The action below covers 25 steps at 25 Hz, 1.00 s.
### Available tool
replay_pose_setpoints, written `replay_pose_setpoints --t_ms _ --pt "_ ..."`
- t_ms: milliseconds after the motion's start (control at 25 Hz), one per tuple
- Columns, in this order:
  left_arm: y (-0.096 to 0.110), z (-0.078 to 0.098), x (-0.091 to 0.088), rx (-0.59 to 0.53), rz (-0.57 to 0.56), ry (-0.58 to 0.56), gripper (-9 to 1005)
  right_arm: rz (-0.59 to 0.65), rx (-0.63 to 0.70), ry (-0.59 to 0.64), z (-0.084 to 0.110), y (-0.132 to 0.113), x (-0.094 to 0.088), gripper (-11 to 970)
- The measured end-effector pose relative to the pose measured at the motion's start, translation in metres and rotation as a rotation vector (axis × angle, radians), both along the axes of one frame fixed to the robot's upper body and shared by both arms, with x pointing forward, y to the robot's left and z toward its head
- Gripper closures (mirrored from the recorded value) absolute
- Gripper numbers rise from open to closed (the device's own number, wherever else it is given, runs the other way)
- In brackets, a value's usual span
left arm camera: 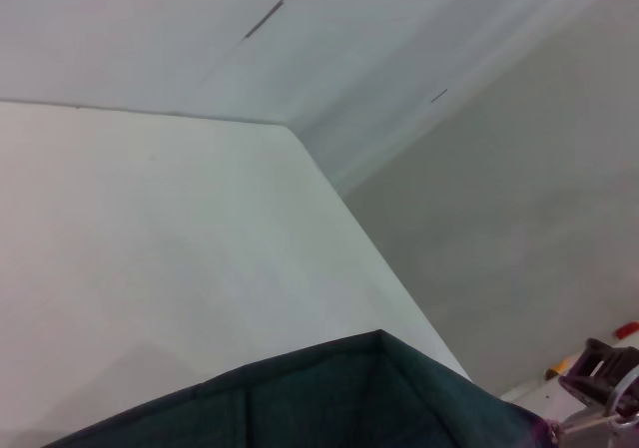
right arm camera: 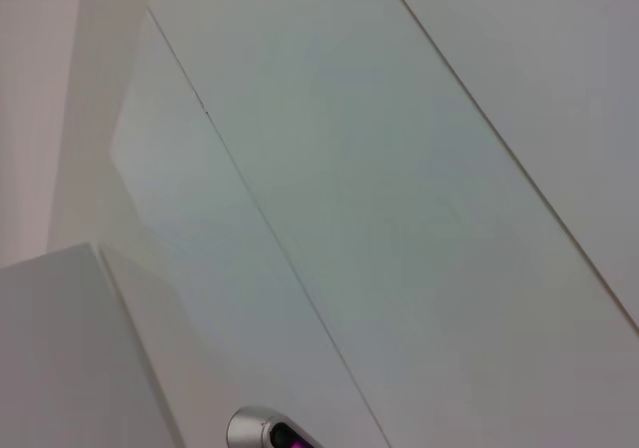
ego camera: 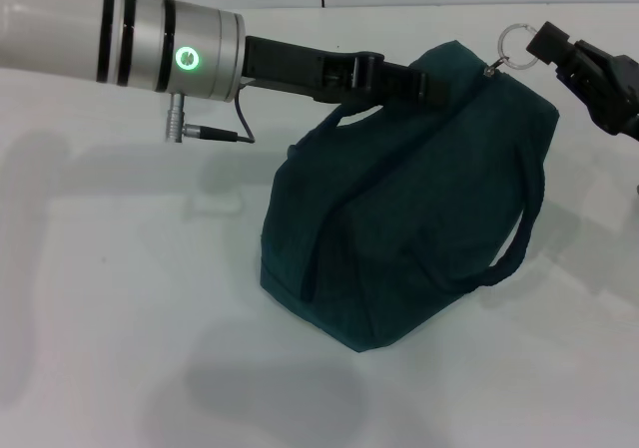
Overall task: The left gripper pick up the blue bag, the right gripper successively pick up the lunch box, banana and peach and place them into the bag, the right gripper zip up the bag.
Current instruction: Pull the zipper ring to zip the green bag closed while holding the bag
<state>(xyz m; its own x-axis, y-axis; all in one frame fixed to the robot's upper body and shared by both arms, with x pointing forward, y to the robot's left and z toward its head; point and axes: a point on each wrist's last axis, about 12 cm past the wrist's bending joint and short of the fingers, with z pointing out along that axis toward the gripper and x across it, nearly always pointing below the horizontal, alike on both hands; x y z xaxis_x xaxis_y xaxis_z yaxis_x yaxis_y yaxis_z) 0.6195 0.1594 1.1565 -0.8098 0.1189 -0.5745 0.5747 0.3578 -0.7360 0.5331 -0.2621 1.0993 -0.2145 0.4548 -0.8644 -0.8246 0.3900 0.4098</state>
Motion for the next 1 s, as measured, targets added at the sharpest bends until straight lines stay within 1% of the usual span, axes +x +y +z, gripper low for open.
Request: replay_pose_setpoints --t_ms 160,400,560,600,800,1000 --pt "-0.002 -0.003 -0.003 -0.006 -0.008 -0.007 584 -0.006 0.002 0.004 -0.001 -0.001 -0.001 954" --pt "-0.001 -0.005 -0.004 -0.007 -0.009 -0.008 641 -0.026 0.015 0.035 -0.006 -0.004 -0.003 954" --pt "-0.003 -0.009 -0.009 -0.019 -0.021 -0.019 679 -0.043 0.024 0.053 -0.010 -0.006 -0.005 954" --pt "-0.003 -0.010 -0.011 -0.038 -0.029 -0.034 689 -0.048 0.027 0.058 -0.010 -0.007 -0.006 954" --pt "0.001 -0.011 -0.016 -0.091 -0.027 -0.048 769 -0.078 0.047 0.079 -0.014 -0.011 -0.008 954" --pt "0.002 -0.010 -0.017 -0.098 -0.035 -0.053 872 -0.098 0.072 0.095 -0.016 -0.016 -0.012 954"
